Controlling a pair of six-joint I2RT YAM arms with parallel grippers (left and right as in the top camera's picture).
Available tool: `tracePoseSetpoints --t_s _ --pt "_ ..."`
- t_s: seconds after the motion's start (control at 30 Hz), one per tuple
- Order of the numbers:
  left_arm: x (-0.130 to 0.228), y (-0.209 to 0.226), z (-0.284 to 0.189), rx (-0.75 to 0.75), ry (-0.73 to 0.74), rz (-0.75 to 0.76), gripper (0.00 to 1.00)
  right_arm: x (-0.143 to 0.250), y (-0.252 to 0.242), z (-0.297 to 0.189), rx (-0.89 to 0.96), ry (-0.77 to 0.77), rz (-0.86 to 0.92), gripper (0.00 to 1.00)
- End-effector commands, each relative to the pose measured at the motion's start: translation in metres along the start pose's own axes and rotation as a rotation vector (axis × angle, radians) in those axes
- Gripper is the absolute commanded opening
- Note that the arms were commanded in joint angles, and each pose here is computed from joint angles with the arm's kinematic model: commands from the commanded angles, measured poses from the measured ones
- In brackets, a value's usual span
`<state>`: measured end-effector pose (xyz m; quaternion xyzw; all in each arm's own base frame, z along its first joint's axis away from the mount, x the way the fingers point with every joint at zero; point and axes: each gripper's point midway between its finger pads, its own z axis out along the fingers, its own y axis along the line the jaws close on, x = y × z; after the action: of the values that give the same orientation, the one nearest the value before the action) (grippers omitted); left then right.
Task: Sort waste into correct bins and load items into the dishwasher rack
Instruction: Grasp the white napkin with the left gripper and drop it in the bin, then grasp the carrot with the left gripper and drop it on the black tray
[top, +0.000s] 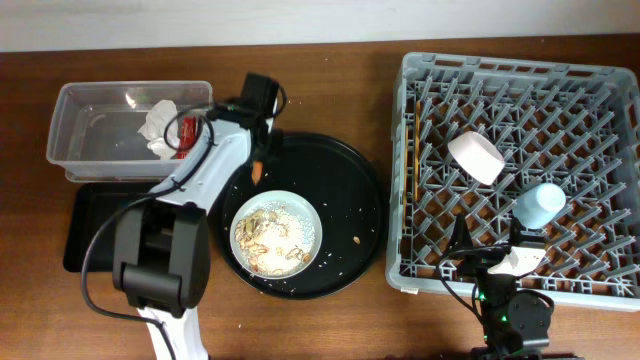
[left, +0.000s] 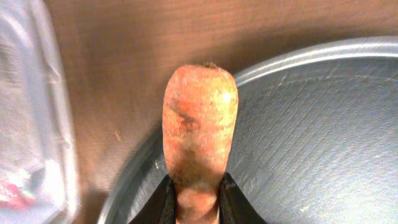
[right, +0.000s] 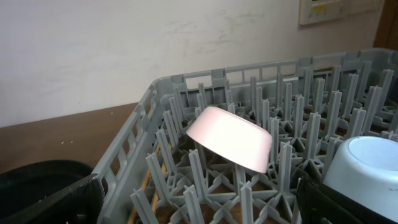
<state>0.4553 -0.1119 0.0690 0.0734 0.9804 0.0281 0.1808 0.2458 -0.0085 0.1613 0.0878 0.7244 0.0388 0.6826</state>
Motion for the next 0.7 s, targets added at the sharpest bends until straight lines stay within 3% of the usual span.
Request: tracePoseSetpoints --t_s 0.0,0.07,0.1,0.13,0.27,0.37,0.43,0.6,0.67 --pt "-0.049 0.006 -0.082 0.025 -0.149 -0.025 0.13 0.002 -0.004 0.000 0.020 -0.001 0.000 0.98" --pt "-0.035 0.019 -0.119 -0.009 -0.113 -0.117 0.13 0.002 -0.004 0.000 0.020 -0.001 0.000 0.98" --pt "-0.012 0.041 -0.142 -0.066 -0.068 -0.265 0.03 0.002 -0.004 0.000 0.020 -0.001 0.000 0.98" --pt "0.013 0.070 -0.169 -0.145 -0.038 -0.415 0.02 0.002 -0.004 0.000 0.020 -0.001 0.000 0.98" --pt "0.061 0.130 -0.203 -0.269 0.005 -0.615 0.08 0.002 -0.004 0.000 0.020 -0.002 0.000 0.98" --pt "0.110 0.173 -0.173 -0.335 0.100 -0.829 0.16 0.002 -0.004 0.000 0.020 -0.001 0.000 0.98" --pt "0.127 0.178 -0.124 -0.202 0.133 -0.969 0.16 0.002 -0.004 0.000 0.020 -0.001 0.000 0.98" --pt "0.162 0.197 -0.072 -0.198 0.137 -1.143 0.20 0.002 -0.004 0.000 0.020 -0.001 0.000 0.98" --pt "0.168 0.202 -0.065 -0.204 0.130 -1.160 0.45 0.002 -0.004 0.000 0.020 -0.001 0.000 0.98"
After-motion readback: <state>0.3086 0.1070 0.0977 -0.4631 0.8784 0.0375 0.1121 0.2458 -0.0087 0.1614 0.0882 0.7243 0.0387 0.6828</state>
